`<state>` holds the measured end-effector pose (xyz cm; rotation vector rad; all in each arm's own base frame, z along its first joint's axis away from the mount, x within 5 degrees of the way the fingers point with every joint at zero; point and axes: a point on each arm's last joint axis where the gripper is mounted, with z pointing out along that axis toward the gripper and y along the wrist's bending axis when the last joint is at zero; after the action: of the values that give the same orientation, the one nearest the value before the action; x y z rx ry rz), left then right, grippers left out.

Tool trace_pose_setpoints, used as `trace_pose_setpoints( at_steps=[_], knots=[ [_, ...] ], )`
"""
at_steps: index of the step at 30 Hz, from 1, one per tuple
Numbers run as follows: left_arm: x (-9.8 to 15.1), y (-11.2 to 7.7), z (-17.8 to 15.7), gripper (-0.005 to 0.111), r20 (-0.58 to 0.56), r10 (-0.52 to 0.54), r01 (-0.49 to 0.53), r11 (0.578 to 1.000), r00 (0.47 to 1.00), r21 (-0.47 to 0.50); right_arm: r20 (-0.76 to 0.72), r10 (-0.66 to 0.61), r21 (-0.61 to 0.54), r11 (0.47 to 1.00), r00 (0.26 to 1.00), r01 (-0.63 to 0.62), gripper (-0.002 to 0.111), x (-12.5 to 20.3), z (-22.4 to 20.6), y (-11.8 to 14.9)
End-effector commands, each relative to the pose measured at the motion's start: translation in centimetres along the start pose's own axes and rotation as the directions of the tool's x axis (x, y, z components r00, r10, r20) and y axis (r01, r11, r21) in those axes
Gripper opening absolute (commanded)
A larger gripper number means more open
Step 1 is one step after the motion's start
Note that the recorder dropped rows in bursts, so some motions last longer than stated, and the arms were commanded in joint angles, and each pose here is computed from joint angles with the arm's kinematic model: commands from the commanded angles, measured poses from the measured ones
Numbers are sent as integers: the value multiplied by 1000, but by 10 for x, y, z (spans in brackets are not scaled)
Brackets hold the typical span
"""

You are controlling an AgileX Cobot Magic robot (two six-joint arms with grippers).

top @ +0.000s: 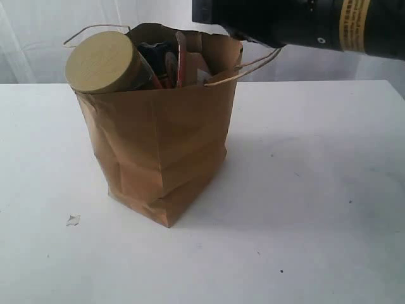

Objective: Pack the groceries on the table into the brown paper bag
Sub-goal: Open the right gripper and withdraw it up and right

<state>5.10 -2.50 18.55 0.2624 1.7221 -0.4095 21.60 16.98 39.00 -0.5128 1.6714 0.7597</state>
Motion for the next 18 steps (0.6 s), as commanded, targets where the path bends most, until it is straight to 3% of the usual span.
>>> trace_pose_setpoints(
  at_steps=[1,8,18],
  knots=[
    [1,0,0,0,1,-2,2,1000,1000,-1,-2,-1,-49,999,1000,1,0,-2,-7,6],
    [1,0,0,0,1,-2,2,1000,1000,-1,22,-25,-136,990,999,27,0,-9,-25,19],
    [1,0,0,0,1,-2,2,1000,1000,-1,67,-44,-66,997,997,48,0,11,-71,18]
  ],
)
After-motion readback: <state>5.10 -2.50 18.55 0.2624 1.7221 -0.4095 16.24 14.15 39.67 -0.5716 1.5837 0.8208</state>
